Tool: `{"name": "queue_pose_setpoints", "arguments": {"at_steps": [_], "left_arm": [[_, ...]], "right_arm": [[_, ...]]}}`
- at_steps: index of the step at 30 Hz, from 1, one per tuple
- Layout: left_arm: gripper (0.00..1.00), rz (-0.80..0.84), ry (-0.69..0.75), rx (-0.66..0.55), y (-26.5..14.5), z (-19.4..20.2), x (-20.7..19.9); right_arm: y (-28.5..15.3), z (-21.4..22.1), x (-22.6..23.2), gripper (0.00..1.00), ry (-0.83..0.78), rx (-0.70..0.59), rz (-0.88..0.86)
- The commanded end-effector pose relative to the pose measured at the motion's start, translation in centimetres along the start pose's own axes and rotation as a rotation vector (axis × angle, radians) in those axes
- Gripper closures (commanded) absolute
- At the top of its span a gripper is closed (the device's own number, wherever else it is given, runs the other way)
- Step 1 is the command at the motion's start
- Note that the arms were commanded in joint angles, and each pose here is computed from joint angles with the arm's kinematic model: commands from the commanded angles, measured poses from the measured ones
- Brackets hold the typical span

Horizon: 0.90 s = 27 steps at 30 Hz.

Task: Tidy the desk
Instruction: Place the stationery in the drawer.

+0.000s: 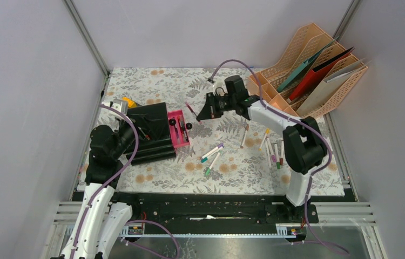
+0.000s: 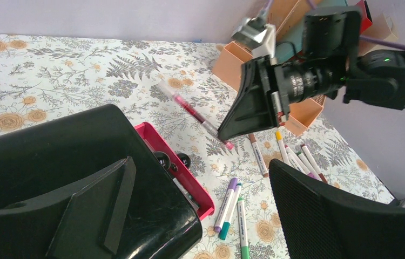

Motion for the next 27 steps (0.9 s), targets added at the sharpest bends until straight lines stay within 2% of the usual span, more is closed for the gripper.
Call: {"name": "queue_pose_setpoints", "arguments": {"at_steps": [1, 8, 15, 27], "left_arm": [[0.01, 0.009, 0.021, -0.042, 0.1, -0.9, -0.1], [0.01, 0.008, 0.022, -0.042, 0.1, -0.9, -0.1], [0.01, 0.011, 0.019, -0.038, 0.1, -0.8, -0.1], [0.01, 0.008, 0.017, -0.038, 0.2, -0.8, 0.0]], "right_arm": [[2.4, -0.8, 2.6, 1.00, 0.130, 0.010, -0.142], [4.4, 0.3, 2.4, 1.00, 0.301, 0.003, -0.084], [5.0, 1.0, 2.8, 1.00, 0.394, -0.008, -0.017], [6.4, 2.1, 3.4, 0.98, 0.394, 0.022, 0.022]]}}
Point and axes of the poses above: each gripper's point midway between its finger pads, its own y axis out along the fingers, its own x axis along the line the jaws close on, z = x × y, the point moved 5 cm from there along -y, back along the fingers, and after that the axes turned 4 degrees about -y, right-handed, at the moved point
